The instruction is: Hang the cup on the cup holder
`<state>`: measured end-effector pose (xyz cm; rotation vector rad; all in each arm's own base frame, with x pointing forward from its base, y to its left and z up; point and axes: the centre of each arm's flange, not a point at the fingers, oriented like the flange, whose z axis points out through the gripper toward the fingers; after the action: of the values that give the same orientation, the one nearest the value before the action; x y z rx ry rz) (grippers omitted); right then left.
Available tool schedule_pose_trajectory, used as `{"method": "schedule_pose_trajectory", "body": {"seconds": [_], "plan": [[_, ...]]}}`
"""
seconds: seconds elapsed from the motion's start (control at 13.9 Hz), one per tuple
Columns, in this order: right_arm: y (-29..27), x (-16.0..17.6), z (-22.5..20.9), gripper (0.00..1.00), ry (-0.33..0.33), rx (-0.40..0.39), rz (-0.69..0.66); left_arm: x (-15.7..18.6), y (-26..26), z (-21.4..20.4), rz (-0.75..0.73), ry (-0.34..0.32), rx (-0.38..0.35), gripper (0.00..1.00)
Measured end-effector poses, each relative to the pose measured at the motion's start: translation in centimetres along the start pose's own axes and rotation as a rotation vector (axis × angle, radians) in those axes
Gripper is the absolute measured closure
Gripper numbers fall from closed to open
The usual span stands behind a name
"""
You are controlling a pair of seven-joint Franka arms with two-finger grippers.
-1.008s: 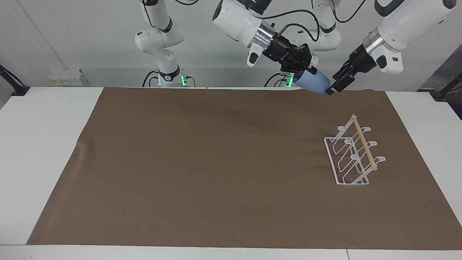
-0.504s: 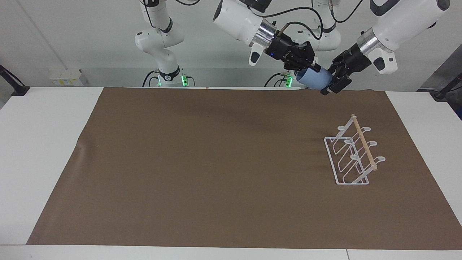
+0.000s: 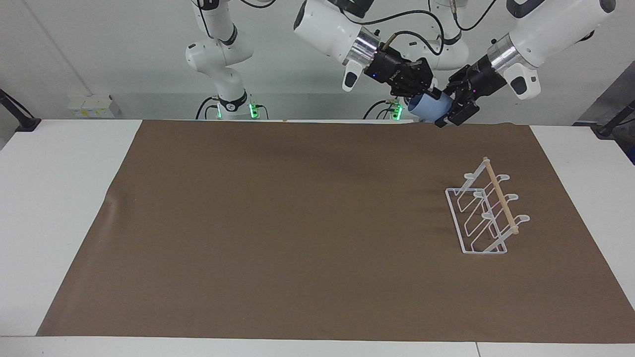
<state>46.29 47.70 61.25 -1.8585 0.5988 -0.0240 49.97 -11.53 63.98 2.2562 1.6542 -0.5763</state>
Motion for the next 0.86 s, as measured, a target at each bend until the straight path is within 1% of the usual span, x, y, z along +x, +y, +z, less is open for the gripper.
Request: {"method": "schedule_pose_trajectory", "body": {"seconds": [0.07,0.14,0.22,0.29,0.65,0.72,0.86], "plan": [[0.01,0.01,0.01,0.94,0.000,0.000,0.000,0.02,0.02,0.01,-0.001,0.000,-0.001,0.00],[0.01,0.00,0.02,0.94,0.000,0.000,0.000,0.02,0.03,0.00,-0.001,0.000,-0.002,0.07],[0.04,-0.13,0.08,0.94,-0.003,-0.001,0.002,0.06,0.12,-0.09,-0.001,0.002,-0.011,0.19],[0.04,-0.14,0.09,0.94,-0.003,0.000,0.008,0.12,0.11,-0.13,0.000,0.002,-0.012,0.25],[0.08,-0.38,0.19,0.94,-0.006,-0.002,0.015,0.25,0.07,-0.13,0.044,0.003,-0.009,0.25],[0.09,-0.35,0.20,0.89,-0.006,-0.002,0.016,0.19,-0.03,-0.02,0.063,0.001,0.001,0.25],[0.19,0.17,0.17,0.65,0.002,-0.002,0.020,0.13,-0.19,0.20,0.077,-0.001,0.018,0.25]]}}
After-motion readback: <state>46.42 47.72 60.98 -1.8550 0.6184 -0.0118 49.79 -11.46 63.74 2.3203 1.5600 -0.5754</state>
